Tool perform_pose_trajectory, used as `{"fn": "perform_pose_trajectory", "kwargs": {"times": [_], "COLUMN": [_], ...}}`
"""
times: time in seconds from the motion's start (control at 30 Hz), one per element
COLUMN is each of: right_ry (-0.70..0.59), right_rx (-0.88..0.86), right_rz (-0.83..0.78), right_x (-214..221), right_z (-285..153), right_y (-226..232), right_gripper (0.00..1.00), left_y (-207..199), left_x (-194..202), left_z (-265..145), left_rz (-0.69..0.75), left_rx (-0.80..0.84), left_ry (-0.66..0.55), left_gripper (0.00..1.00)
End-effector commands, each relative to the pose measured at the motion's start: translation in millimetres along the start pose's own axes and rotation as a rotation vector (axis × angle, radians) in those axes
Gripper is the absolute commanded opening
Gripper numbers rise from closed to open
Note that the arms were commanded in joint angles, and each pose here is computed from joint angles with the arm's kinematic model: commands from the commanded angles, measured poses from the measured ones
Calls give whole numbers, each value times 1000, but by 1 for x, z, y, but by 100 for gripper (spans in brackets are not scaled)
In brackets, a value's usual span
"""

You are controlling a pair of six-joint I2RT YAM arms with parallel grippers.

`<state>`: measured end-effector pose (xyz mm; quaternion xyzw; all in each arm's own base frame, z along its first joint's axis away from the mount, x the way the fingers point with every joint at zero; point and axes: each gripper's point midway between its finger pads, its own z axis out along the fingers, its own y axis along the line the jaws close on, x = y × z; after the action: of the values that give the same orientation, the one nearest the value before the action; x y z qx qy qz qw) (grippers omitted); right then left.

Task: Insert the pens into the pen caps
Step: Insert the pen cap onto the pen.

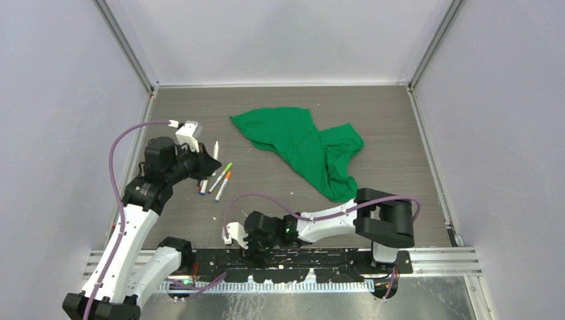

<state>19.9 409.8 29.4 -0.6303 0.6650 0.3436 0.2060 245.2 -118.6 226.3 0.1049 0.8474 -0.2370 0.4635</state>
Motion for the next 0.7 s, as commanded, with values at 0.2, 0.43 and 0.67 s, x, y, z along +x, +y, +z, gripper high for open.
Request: {"fn": "perform_pose_trajectory", "kwargs": {"times": [0.2, 0.43, 0.67], "right_ry": [-83, -17, 5], "right_rx": [19, 35, 61], "right_rz": [-258, -306, -363], "right_x": [-41, -23, -15], "right_z": [21, 25, 21], "right_y": [-13, -20, -27], "right_gripper": [59, 52, 26], "left_y": [-2, -3, -3], "left_x": [-10, -10, -10], "left_z": [-8, -9, -9], "left_rz": [52, 64, 69], "left_rx": [-9, -10, -14], "left_ry": [-53, -52, -51], "left_gripper": [0, 0, 0]}}
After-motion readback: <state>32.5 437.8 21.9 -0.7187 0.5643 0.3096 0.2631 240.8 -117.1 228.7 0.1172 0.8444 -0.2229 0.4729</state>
